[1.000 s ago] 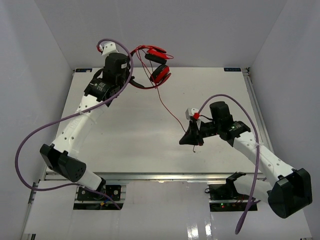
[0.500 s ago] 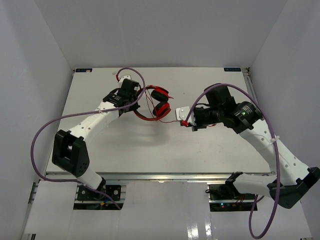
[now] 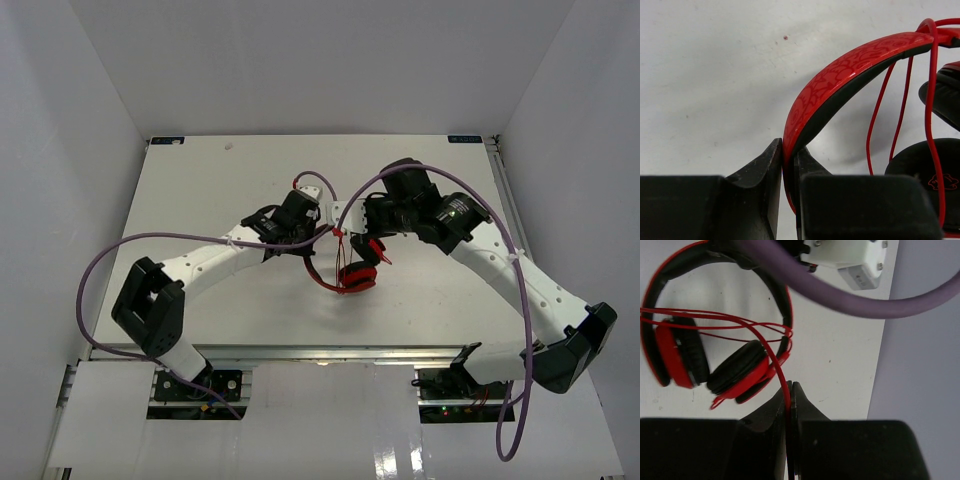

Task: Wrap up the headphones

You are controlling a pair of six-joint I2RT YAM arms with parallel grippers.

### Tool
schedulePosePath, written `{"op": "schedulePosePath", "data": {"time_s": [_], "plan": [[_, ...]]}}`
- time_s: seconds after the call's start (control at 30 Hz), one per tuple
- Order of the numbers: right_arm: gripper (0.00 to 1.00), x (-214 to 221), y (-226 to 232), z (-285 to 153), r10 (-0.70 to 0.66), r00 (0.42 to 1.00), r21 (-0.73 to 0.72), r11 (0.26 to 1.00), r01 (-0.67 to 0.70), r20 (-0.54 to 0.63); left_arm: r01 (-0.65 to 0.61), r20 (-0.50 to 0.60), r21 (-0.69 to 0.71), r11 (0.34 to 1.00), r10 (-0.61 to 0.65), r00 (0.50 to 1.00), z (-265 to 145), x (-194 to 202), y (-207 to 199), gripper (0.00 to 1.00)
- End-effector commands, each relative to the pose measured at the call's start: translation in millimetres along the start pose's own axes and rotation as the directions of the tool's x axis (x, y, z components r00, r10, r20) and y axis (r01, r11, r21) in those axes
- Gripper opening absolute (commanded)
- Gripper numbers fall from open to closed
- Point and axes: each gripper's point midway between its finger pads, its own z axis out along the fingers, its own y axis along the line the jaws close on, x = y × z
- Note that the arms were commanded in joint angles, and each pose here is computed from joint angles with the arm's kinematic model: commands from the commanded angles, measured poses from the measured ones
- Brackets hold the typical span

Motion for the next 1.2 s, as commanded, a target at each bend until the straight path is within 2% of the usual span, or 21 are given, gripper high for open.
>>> {"op": "schedulePosePath", "data": {"time_s": [0.0, 0.2, 0.33, 0.53, 0.87, 0.97, 1.17], "plan": [[0.08, 9.2, -38.6, -9.9, 0.051, 0.999, 0.121, 0.991, -0.052, 0.007, -0.028, 0.125, 0.159, 0.987, 0.008, 0.992, -39.4, -15.6, -28.5, 0.0], [0.08, 39.1, -24.2, -1.5, 0.169, 0.985, 0.082, 0.982, -0.173, 0.044, -0.057, 0.158, 0.281, 0.958, 0.013, 0.987, -66.4, -2.4, -45.1, 0.0], [0.08, 45.2, -24.4, 2.3, 0.237, 0.967, 0.071, 0.967, -0.244, 0.09, -0.131, 0.158, 0.41, 0.903, 0.072, 0.985, -85.0, 7.0, -69.0, 0.0], [0.08, 51.4, -28.9, 9.2, 0.372, 0.916, 0.017, 0.926, -0.378, 0.149, -0.202, 0.162, 0.5, 0.842, 0.138, 0.977, -99.2, 16.6, -90.2, 0.0], [0.08, 73.8, 12.0, 30.2, 0.55, 0.82, -0.118, 0.835, -0.537, 0.156, -0.188, 0.213, 0.484, 0.855, 0.094, 0.973, -114.1, -1.7, -88.5, 0.0], [0.09, 73.1, 31.3, 42.5, 0.622, 0.767, -0.202, 0.78, -0.592, 0.158, -0.171, 0.213, 0.454, 0.875, 0.08, 0.974, -109.3, -2.3, -83.1, 0.0], [0.11, 65.8, 42.3, 65.9, 0.734, 0.653, -0.313, 0.675, -0.668, 0.188, -0.104, 0.199, 0.374, 0.922, 0.03, 0.98, -87.1, -3.9, -65.6, 0.0]]}}
